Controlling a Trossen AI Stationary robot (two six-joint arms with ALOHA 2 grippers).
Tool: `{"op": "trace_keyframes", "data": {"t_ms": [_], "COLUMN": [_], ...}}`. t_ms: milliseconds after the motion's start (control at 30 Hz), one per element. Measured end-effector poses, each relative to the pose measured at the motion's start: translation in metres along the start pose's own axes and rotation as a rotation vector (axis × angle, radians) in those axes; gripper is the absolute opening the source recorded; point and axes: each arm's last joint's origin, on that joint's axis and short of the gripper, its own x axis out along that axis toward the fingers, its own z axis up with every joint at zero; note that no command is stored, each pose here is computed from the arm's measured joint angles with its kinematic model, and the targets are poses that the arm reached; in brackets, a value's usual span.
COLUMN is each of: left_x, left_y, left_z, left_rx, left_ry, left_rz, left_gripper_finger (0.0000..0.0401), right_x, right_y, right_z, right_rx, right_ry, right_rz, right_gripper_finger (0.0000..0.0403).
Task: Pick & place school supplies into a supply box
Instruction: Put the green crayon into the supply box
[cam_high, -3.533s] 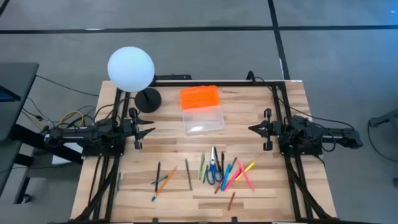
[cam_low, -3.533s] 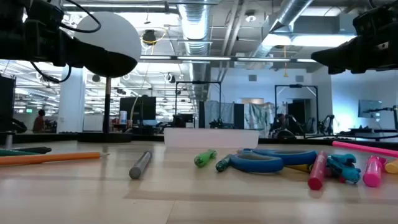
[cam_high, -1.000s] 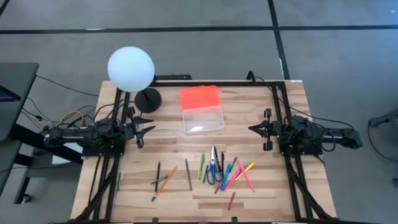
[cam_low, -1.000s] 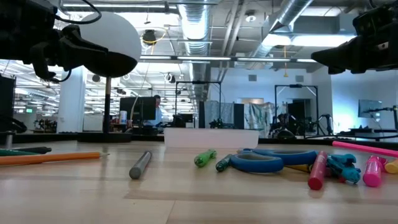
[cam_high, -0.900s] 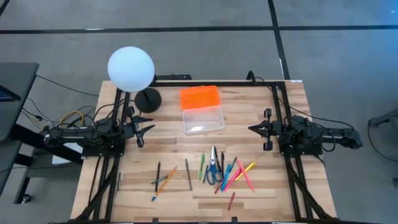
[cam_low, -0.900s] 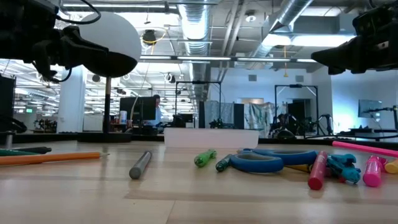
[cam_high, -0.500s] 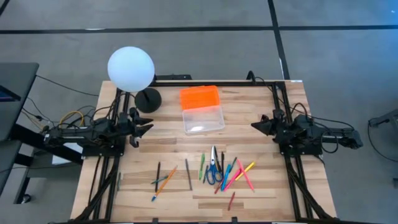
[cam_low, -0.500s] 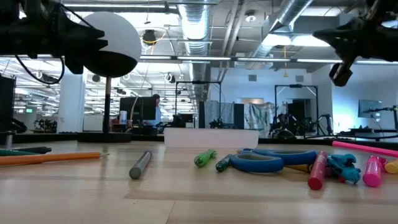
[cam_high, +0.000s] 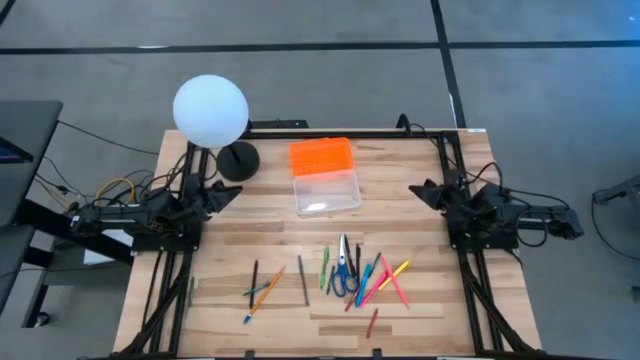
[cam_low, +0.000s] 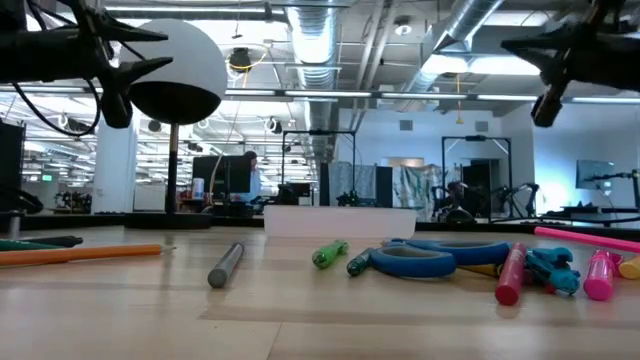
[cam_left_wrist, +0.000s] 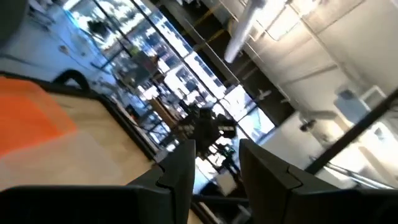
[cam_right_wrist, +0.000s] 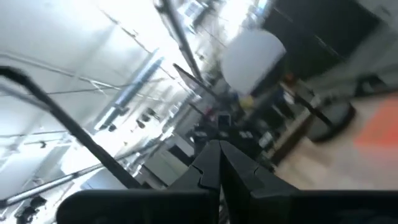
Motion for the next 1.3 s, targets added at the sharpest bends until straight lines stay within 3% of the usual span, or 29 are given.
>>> {"op": "trace_keyframes", "data": {"t_ms": [167, 267, 467, 700, 967, 1067, 1300], "left_x": [-0.001, -0.001, 0.008, 0.042, 0.087, 0.093, 0.079], "left_y": [-0.013, -0.028, -0.068, -0.104, -0.115, -0.117, -0.114], "left_z": [0.006, 0.019, 0.051, 0.064, 0.04, 0.023, -0.021], "left_rx": [-0.007, 0.087, 0.264, 0.301, 0.121, 0.052, 0.013], "left_ry": [0.005, -0.059, -0.085, 0.059, 0.411, 0.598, 0.952], "left_rz": [-0.2, -0.303, -0.334, -0.326, -0.35, -0.277, 0.102], "left_gripper_finger": [0.0119, 0.0119, 0.0119, 0.0119, 0.0119, 0.0119, 0.0119], "right_x": [-0.001, -0.001, -0.003, 0.009, 0.052, 0.072, 0.099], "right_y": [0.018, 0.028, 0.055, 0.076, 0.098, 0.107, 0.112], "right_z": [0.018, 0.025, 0.048, 0.062, 0.064, 0.062, 0.054], "right_rx": [-0.103, -0.165, -0.296, -0.378, -0.391, -0.459, -0.515], "right_ry": [-0.11, -0.117, -0.141, -0.094, 0.063, 0.102, 0.231], "right_rz": [0.115, 0.178, 0.316, 0.387, 0.4, 0.407, 0.353], "right_gripper_finger": [0.0, 0.0, 0.0, 0.0, 0.0, 0.0, 0.0]}}
